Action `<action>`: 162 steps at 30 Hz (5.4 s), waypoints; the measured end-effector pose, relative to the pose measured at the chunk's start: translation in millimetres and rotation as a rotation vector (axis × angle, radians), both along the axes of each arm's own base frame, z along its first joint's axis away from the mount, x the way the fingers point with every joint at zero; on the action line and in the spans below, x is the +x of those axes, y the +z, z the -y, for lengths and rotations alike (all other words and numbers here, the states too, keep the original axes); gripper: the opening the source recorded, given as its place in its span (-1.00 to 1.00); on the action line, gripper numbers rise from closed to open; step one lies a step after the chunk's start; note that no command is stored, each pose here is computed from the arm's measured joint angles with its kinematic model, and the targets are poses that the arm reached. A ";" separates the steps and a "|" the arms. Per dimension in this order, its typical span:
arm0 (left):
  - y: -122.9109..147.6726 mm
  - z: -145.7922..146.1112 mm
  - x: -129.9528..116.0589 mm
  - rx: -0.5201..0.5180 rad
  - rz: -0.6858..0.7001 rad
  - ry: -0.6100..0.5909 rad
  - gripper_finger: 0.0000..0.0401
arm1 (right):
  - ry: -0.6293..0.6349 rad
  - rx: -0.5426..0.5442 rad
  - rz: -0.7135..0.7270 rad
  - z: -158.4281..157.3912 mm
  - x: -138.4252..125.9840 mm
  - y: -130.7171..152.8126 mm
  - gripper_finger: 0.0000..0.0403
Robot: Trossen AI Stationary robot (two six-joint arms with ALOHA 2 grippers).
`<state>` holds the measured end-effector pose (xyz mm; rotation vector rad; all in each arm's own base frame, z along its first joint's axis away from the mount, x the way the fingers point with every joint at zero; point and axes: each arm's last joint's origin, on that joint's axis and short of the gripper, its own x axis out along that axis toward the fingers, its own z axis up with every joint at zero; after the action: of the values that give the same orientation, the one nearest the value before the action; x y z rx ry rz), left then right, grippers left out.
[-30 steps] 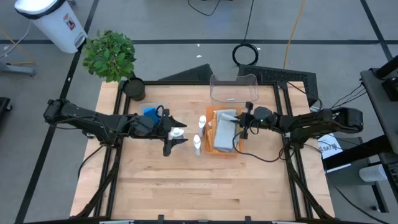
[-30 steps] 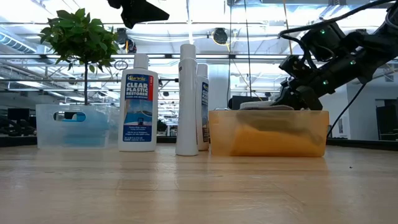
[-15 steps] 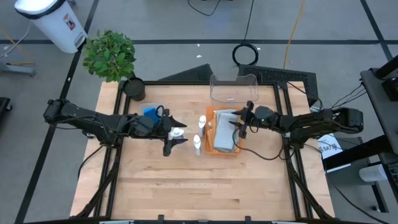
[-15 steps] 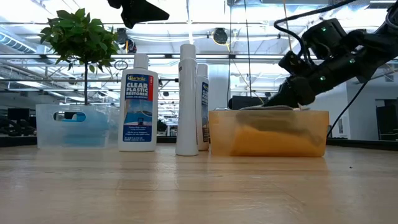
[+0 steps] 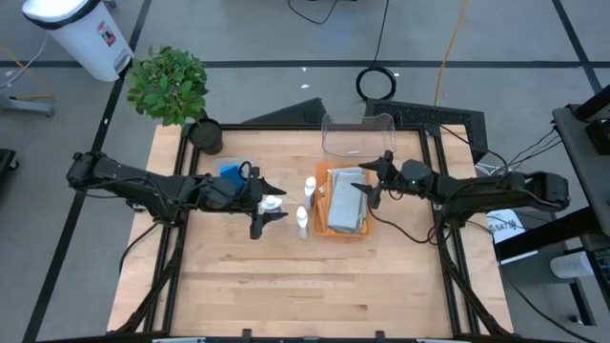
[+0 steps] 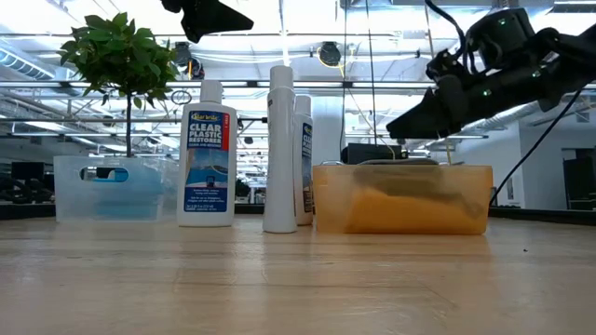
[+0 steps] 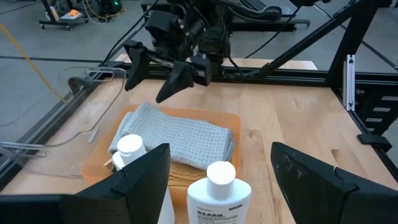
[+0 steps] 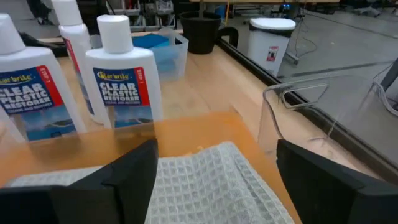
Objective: Pick & Place Kitchen Items
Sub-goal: Put the gray microfiber cloth into the orange bin
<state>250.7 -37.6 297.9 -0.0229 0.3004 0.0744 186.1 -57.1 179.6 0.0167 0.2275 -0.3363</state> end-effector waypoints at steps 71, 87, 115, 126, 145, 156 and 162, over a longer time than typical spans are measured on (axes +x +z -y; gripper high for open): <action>3.1 0.1 0.8 -0.046 0.036 0.012 0.41 | 0.449 0.236 0.219 -56.2 -76.6 47.5 -0.01; 3.0 0.0 0.8 0.081 0.025 -0.025 0.41 | 0.470 0.233 0.314 -57.5 -76.6 56.9 -0.17; 3.0 0.2 0.8 0.074 0.026 -0.024 0.41 | 0.469 0.235 0.306 -57.3 -71.6 56.2 -0.17; 3.0 0.0 0.8 0.074 0.026 -0.023 0.41 | 0.467 0.239 0.294 -57.3 -71.1 55.1 -0.17; 3.0 0.1 0.8 0.001 0.031 -0.002 0.41 | 0.451 0.280 0.170 -56.7 -56.0 45.8 -0.91; 3.1 0.1 0.8 -0.026 0.034 0.006 0.41 | 0.240 0.201 -0.047 -65.4 -11.5 51.1 -1.00; 5.6 0.2 1.5 0.022 0.057 -0.009 0.41 | 0.048 0.138 -0.295 -38.5 24.8 30.6 -1.00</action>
<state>252.3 -37.8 303.4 -0.0023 0.2429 0.0683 210.8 -18.7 210.2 0.0979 0.5426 -0.2736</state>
